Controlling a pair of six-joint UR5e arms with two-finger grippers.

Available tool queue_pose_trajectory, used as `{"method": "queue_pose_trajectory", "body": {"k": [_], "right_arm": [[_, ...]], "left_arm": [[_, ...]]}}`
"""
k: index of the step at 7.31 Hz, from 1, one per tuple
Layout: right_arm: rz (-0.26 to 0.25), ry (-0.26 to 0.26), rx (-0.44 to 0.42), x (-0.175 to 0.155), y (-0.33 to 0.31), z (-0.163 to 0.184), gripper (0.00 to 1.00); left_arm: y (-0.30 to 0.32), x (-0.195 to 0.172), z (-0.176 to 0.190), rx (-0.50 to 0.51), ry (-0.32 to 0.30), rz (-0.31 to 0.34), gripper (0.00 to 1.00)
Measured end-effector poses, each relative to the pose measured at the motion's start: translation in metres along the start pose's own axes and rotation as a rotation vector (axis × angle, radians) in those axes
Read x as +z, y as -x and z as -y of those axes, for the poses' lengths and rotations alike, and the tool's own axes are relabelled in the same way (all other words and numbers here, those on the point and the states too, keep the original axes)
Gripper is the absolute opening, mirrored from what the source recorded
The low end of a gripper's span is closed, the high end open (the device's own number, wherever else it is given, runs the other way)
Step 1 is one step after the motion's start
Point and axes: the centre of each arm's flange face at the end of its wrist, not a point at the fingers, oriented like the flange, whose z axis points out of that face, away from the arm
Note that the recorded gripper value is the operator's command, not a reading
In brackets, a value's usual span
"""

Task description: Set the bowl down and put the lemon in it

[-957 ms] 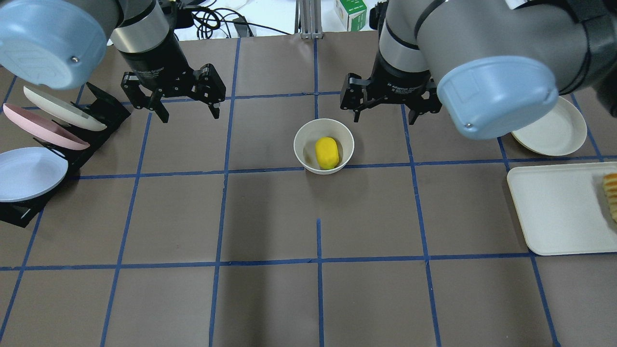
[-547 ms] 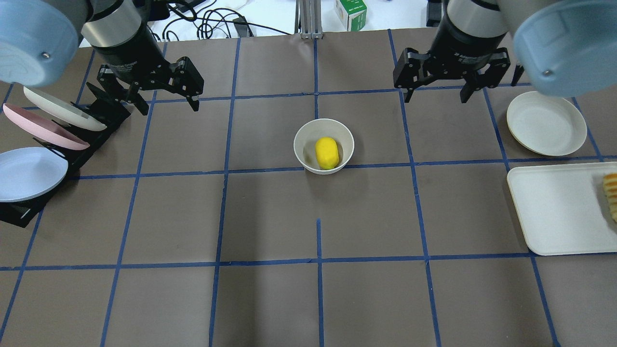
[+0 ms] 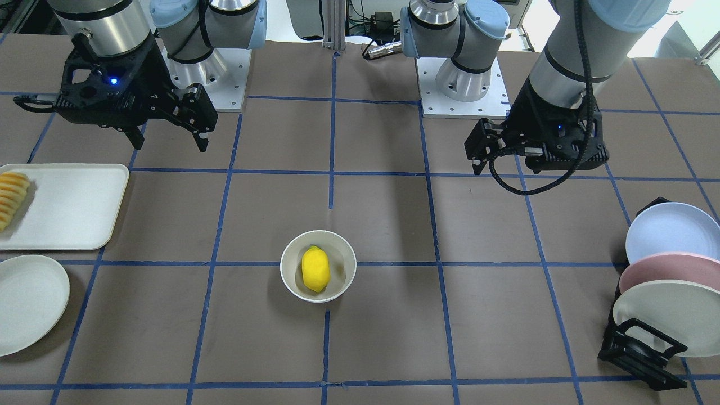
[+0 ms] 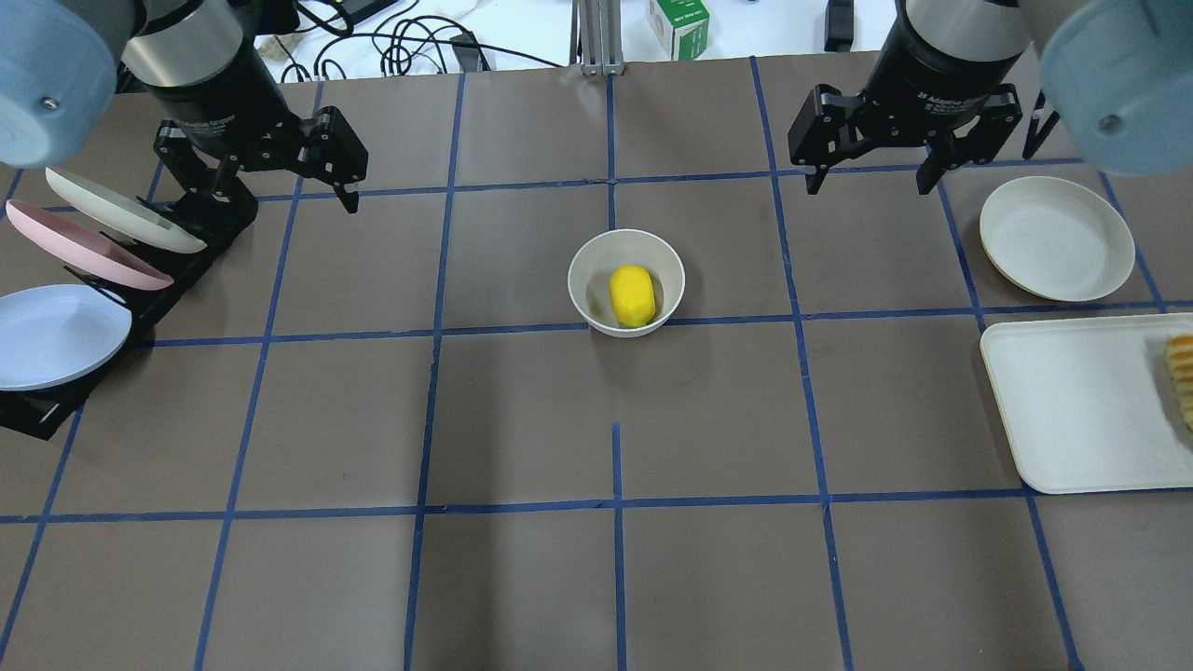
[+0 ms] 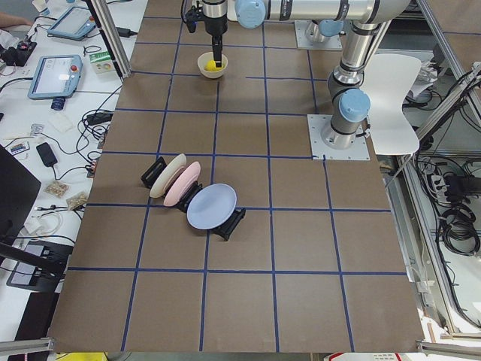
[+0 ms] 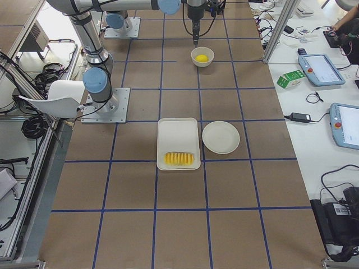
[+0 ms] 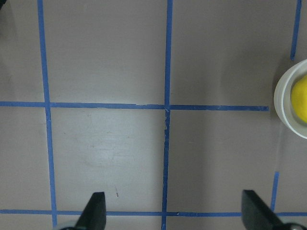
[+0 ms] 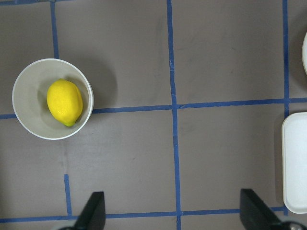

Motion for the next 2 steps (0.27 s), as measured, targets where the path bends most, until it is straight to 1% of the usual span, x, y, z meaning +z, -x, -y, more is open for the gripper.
{"method": "queue_pose_trajectory", "body": {"k": [2], "right_arm": [[0.0,0.002,0.002,0.0007,0.0001,-0.0005,1.0]], "left_arm": [[0.001,0.0011,-0.0014,-0.001,0.003,0.004,1.0]]}}
